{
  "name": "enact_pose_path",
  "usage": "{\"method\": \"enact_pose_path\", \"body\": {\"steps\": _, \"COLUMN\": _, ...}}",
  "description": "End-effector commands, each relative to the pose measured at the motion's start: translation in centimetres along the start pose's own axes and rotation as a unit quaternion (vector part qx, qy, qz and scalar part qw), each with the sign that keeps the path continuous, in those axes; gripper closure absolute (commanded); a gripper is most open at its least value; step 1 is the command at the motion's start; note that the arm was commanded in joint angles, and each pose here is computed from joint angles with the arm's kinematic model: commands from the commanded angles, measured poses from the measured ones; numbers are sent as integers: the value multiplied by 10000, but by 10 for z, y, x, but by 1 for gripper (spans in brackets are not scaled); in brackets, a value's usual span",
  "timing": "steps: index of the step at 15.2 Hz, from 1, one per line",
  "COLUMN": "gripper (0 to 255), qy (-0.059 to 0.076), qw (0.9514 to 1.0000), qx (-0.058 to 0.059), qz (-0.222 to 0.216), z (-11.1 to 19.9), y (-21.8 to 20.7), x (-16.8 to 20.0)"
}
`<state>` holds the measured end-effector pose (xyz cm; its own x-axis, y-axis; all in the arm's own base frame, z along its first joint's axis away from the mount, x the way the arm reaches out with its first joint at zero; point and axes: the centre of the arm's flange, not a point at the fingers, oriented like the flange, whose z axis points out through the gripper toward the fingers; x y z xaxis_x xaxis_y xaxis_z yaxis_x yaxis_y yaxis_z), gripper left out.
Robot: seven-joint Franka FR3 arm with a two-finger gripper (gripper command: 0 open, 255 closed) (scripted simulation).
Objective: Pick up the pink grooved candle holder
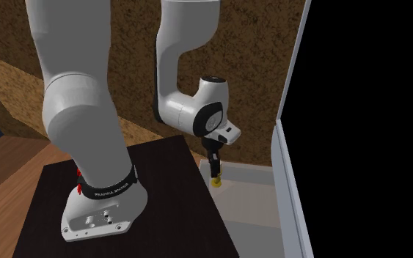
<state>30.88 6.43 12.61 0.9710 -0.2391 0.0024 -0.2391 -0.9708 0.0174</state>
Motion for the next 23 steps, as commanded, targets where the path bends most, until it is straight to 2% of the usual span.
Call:
{"method": "enact_pose_path", "body": {"steps": 1, "gripper": 0, "qy": 5, "qw": 10000, "qx": -4, "qz": -3, "z": 11, "y": 0, "x": 0}}
{"method": "enact_pose_path", "body": {"steps": 3, "gripper": 0, "qy": 5, "qw": 10000, "qx": -4, "qz": -3, "z": 14, "y": 0, "x": 0}}
{"method": "enact_pose_path", "body": {"steps": 4, "gripper": 255, "qy": 5, "qw": 10000, "qx": -3, "qz": -3, "z": 14, "y": 0, "x": 0}}
{"method": "enact_pose_path", "body": {"steps": 13, "gripper": 255, "qy": 5, "qw": 10000, "qx": -4, "qz": -3, "z": 14, "y": 0, "x": 0}}
{"method": "enact_pose_path", "body": {"steps": 23, "gripper": 255, "qy": 5, "qw": 10000, "qx": -4, "qz": -3, "z": -39, "y": 0, "x": 0}}
